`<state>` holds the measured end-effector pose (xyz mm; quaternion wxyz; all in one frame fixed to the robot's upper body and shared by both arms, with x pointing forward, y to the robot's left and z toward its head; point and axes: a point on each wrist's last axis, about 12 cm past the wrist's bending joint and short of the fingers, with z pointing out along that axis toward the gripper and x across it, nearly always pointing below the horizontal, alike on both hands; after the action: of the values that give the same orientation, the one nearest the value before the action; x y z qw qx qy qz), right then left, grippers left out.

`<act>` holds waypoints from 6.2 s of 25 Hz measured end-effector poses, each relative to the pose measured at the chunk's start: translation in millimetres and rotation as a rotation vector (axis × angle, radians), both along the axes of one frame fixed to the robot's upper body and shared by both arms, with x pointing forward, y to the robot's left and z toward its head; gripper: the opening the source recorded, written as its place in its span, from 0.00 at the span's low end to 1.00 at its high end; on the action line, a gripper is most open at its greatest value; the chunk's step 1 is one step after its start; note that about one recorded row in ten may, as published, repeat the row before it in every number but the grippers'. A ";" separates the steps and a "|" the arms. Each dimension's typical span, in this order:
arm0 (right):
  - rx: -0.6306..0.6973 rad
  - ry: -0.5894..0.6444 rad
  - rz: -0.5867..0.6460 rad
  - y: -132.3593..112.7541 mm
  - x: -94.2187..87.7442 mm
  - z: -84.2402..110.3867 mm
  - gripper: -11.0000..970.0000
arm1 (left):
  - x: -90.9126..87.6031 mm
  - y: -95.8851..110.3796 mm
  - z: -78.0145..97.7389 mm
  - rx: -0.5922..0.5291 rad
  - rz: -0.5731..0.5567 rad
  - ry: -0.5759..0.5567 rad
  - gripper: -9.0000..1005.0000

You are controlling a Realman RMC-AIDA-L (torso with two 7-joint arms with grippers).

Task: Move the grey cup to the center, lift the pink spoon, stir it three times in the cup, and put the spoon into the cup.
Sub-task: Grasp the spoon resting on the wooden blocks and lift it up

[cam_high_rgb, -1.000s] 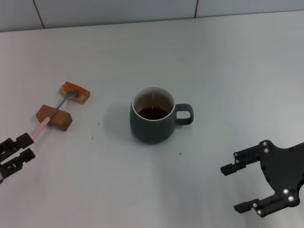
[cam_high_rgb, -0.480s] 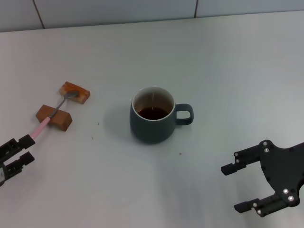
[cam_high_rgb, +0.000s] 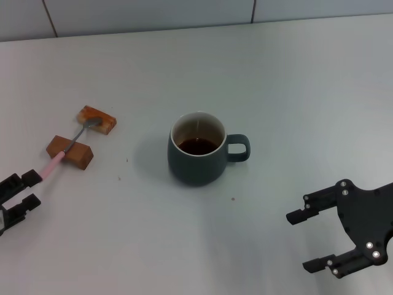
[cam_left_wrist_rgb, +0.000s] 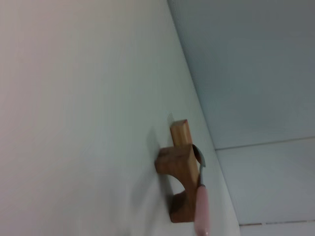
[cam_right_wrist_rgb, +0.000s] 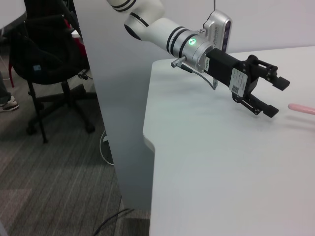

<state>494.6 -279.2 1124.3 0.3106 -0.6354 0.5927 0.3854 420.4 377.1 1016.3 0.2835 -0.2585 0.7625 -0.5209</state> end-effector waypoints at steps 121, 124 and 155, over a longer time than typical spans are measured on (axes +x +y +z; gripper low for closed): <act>-0.016 -0.039 0.000 0.5 3.5 7.0 0.72 | 31.7 -18.9 -6.7 -0.016 0.058 0.058 0.50; -0.017 -0.039 -0.001 0.3 3.5 7.0 0.72 | 33.1 -20.0 -6.7 -0.015 0.055 0.058 0.49; -0.020 -0.039 0.000 0.0 3.5 7.1 0.72 | 29.0 -27.8 -12.2 -0.059 0.085 0.066 0.40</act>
<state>498.1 -279.2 1131.4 0.3156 -0.6458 0.5905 0.3669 449.4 349.3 1004.1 0.2723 -0.3159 0.7441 -0.5218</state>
